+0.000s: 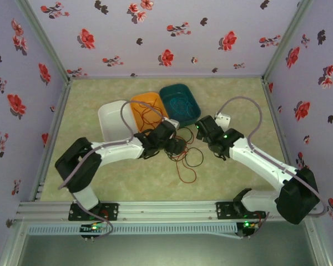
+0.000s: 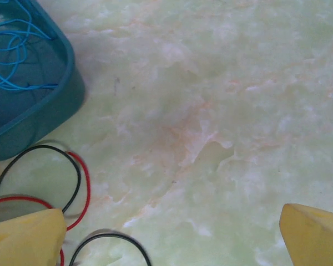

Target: Untangle the cables

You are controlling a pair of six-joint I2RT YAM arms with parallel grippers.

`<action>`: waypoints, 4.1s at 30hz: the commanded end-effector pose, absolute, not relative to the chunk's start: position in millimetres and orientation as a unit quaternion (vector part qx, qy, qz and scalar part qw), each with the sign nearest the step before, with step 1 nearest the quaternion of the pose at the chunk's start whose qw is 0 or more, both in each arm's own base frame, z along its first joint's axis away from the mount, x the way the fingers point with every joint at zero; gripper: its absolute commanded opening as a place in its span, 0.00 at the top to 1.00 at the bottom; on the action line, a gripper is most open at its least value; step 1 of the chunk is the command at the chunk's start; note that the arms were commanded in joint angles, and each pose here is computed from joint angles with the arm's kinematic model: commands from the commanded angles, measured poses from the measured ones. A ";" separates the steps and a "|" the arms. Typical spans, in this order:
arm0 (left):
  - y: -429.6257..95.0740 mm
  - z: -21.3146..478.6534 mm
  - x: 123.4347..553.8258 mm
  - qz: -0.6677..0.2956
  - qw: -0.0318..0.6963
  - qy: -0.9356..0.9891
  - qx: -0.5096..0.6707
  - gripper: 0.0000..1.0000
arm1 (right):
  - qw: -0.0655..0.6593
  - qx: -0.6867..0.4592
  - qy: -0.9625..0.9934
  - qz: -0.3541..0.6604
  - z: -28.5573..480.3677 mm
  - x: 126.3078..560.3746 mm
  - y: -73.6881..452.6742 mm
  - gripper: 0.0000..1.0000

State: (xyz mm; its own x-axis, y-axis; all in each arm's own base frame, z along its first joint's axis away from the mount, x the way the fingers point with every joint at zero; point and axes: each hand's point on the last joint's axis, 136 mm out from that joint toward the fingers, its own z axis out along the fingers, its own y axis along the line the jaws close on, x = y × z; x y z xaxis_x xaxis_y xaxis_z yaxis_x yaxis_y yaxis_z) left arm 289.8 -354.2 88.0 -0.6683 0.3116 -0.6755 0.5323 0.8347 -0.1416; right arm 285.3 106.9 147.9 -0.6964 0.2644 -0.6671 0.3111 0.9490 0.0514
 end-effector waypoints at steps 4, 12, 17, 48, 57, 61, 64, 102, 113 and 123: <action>-360.6 66.4 281.1 -0.147 0.297 0.901 0.278 0.13 | 0.352 0.184 0.915 -0.070 133.0 283.2 92.1 0.01; -339.3 41.2 261.3 -0.127 0.251 0.917 0.283 0.64 | 0.334 0.188 0.923 -0.022 120.4 287.0 110.0 0.01; -325.1 40.7 250.0 -0.127 0.242 0.922 0.273 0.84 | 0.293 0.171 0.941 0.008 105.6 286.0 130.5 0.01; -265.3 103.2 244.8 -0.146 0.353 0.912 0.150 0.26 | 0.149 0.143 0.971 0.120 55.6 290.0 230.4 0.50; -234.1 129.6 260.1 -0.119 0.415 0.896 0.102 0.00 | 0.141 0.145 0.976 0.085 41.9 292.0 224.6 0.54; -230.1 134.5 264.9 -0.110 0.426 0.893 0.097 0.00 | 0.164 0.131 0.976 0.061 44.6 304.6 220.4 0.56; -230.0 136.9 266.5 -0.110 0.430 0.891 0.096 0.00 | 0.179 0.111 0.977 0.037 46.1 314.1 217.1 0.58; -223.1 153.7 273.2 -0.114 0.453 0.882 0.070 0.00 | 0.245 0.027 0.962 -0.114 93.8 326.8 157.9 1.00; -235.3 187.0 279.9 -0.134 0.500 0.849 0.106 0.00 | 0.380 0.014 0.924 -0.031 211.1 320.9 156.4 1.00; -238.4 204.8 283.0 -0.148 0.529 0.828 0.111 0.00 | 0.500 -0.001 0.864 0.058 320.6 319.8 161.2 1.00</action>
